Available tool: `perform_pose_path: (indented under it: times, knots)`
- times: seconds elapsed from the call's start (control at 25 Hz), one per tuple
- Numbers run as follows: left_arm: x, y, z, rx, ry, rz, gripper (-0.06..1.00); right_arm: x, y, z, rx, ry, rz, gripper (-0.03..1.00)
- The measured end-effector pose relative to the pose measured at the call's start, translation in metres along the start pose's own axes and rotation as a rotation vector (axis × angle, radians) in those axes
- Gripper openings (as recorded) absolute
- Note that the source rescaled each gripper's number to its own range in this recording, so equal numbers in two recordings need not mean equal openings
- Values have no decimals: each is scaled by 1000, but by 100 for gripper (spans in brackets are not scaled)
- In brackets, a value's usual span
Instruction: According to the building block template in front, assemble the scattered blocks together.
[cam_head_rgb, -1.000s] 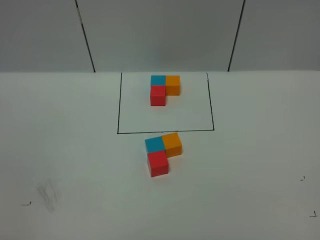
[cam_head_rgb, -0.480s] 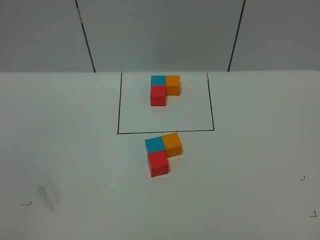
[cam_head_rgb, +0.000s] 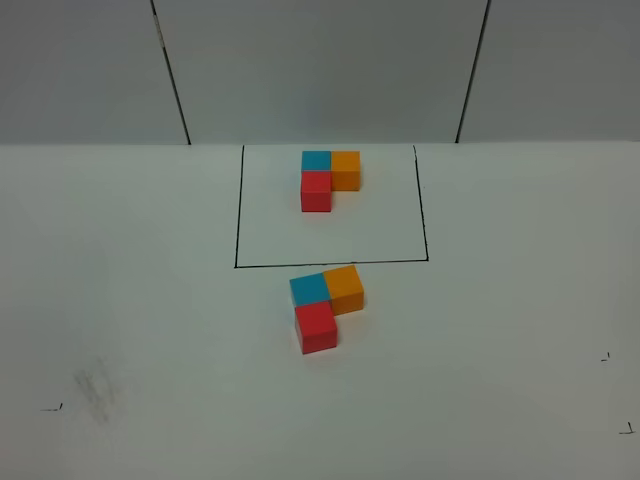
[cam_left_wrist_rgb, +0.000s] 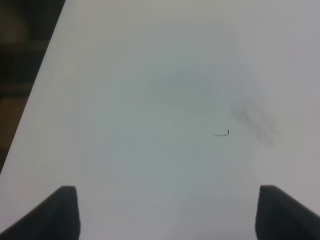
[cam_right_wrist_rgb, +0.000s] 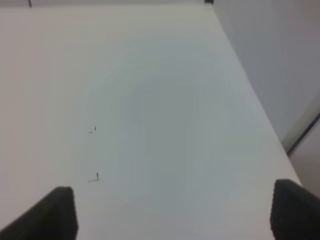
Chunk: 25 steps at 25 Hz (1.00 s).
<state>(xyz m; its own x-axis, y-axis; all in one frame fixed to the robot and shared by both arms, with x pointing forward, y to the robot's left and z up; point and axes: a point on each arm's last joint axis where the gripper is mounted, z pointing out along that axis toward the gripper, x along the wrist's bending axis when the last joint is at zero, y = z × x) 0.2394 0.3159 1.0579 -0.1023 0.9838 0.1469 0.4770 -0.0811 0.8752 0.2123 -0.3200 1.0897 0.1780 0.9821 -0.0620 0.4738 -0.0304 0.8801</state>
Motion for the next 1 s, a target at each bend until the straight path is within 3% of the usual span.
perform_pose_path:
  times: [0.2,0.36,0.68,1.0]
  knots:
    - [0,0,0,0,0,0,58,10,-18,31,73,39,9,61]
    - [0,0,0,0,0,0,58,17,-17,37,24,97,12,61]
    - [0,0,0,0,0,-1,58,18,-19,40,32,102,-58,59]
    - [0,0,0,0,0,-1,58,18,-19,40,32,103,-60,46]
